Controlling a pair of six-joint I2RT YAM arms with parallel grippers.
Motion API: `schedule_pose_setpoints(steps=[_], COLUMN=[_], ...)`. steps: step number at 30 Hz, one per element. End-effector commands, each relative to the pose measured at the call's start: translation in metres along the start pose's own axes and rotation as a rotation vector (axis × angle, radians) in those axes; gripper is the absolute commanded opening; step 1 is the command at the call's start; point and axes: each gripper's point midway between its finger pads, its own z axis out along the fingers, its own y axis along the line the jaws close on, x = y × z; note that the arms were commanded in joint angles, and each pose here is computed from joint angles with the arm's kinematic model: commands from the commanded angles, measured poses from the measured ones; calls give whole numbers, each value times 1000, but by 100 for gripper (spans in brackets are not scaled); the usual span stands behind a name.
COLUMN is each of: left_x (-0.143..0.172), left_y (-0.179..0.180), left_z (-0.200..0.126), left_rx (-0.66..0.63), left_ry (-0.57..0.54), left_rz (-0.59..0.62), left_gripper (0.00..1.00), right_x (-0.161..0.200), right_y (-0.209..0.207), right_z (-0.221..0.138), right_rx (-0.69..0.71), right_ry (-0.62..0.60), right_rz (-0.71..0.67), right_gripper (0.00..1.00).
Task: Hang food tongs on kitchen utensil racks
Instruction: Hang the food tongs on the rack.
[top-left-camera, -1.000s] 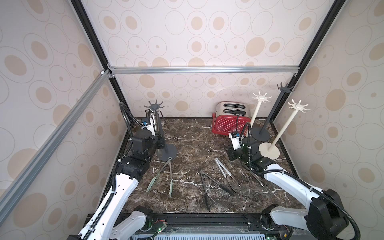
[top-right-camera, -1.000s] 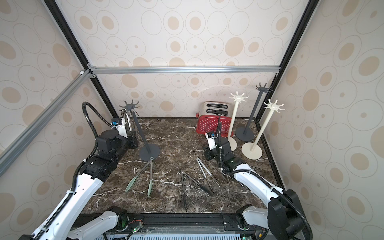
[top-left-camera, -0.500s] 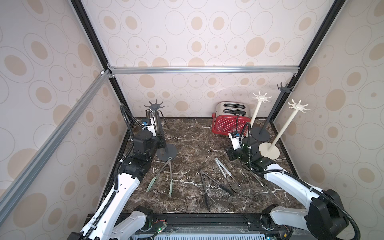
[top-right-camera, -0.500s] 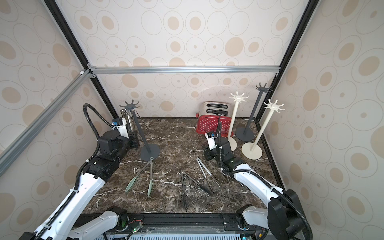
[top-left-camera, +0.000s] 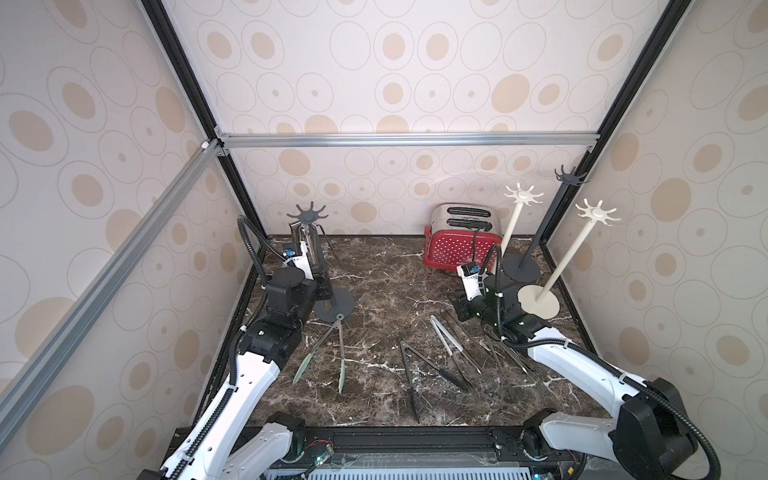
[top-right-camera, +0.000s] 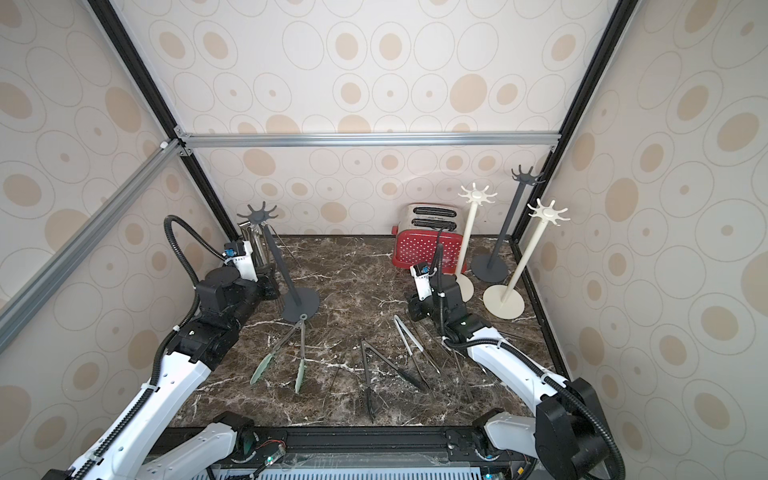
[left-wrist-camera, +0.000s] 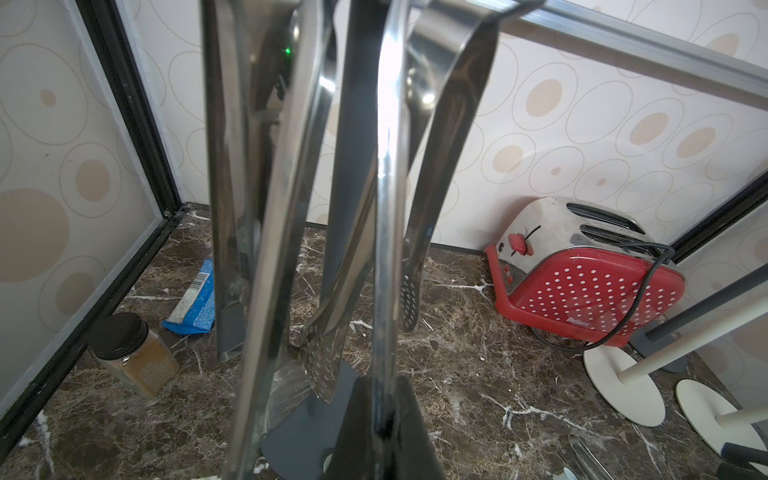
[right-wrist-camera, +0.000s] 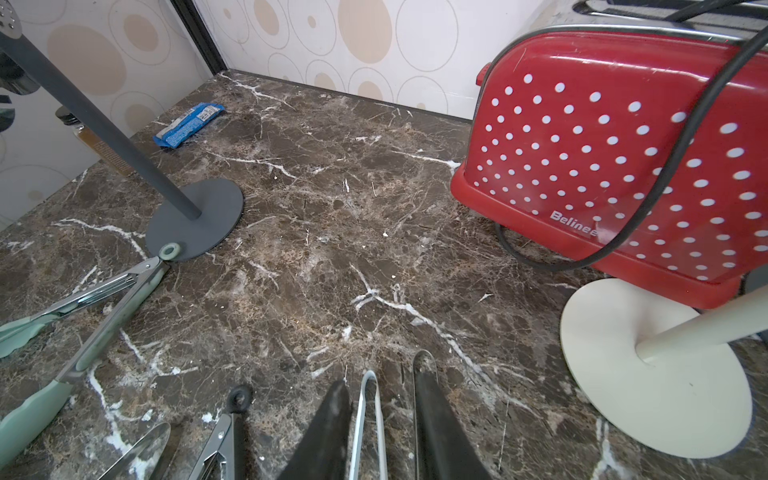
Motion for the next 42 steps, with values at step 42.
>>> schedule_pose_setpoints(steps=[42], left_x=[76], left_y=[17], left_z=[16], left_rx=[-54], left_ry=[247], left_rz=[7], left_gripper=[4], right_x=[-5], right_y=[-5], right_z=[-2], right_rx=[11], right_ry=[-22], right_rz=[5], right_gripper=[31])
